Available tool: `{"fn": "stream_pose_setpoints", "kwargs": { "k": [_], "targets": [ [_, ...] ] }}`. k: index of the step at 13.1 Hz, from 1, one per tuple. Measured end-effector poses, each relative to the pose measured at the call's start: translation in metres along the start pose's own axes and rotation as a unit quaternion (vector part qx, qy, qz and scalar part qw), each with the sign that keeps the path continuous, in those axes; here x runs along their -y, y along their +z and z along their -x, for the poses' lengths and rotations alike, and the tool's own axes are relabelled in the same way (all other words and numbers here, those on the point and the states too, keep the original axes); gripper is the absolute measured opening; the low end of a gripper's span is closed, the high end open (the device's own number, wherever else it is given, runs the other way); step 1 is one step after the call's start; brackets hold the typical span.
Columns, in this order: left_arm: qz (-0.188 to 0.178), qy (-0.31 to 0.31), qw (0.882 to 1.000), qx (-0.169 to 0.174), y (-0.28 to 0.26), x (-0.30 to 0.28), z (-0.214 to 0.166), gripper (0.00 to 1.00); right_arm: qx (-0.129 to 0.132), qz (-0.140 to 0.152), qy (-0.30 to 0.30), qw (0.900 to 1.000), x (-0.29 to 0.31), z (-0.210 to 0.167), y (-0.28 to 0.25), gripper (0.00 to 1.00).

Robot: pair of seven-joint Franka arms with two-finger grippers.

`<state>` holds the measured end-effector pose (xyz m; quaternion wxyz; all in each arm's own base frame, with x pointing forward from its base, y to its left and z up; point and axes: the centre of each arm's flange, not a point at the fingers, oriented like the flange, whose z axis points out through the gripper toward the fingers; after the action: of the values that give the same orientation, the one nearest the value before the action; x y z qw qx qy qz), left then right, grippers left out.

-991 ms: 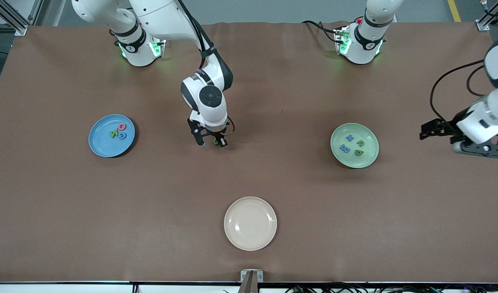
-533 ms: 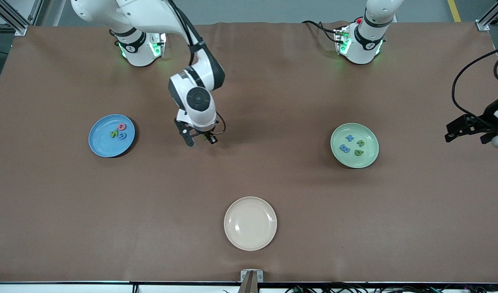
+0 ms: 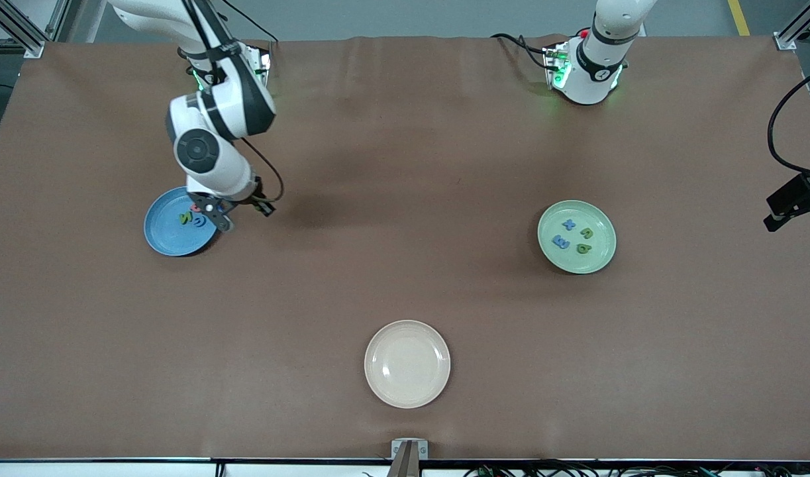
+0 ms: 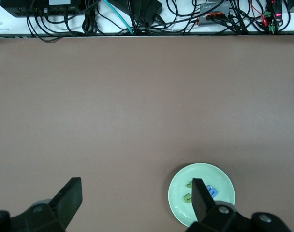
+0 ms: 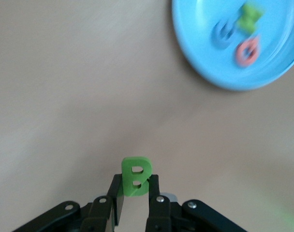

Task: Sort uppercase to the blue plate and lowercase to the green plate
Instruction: 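Carry the green B over the blue plate with the right gripper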

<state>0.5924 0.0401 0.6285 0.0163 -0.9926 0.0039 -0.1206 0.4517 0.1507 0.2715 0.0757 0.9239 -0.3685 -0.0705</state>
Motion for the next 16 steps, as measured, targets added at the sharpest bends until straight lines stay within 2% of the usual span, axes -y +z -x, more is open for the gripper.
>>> {"fn": "stream_pose_setpoints", "kwargs": {
  "k": [5, 7, 11, 16],
  "targets": [
    [-0.003, -0.002, 1.0, 0.022, 0.001, 0.001, 0.006, 1.0, -0.002, -0.025, -0.075, 0.997, -0.092, -0.086, 0.037, 0.25],
    [-0.003, 0.0, 1.0, 0.026, 0.004, -0.002, 0.006, 1.0, -0.012, -0.039, -0.09, 0.995, -0.113, -0.111, 0.038, 0.25],
    [-0.009, 0.009, 0.999, 0.035, 0.011, -0.017, 0.004, 1.0, -0.039, -0.061, -0.107, 0.992, -0.122, -0.126, 0.038, 0.25],
    [-0.018, 0.006, 0.999, 0.038, 0.002, -0.018, 0.009, 1.0, -0.063, -0.065, -0.129, 0.988, -0.149, -0.157, 0.068, 0.25]
  ]
}}
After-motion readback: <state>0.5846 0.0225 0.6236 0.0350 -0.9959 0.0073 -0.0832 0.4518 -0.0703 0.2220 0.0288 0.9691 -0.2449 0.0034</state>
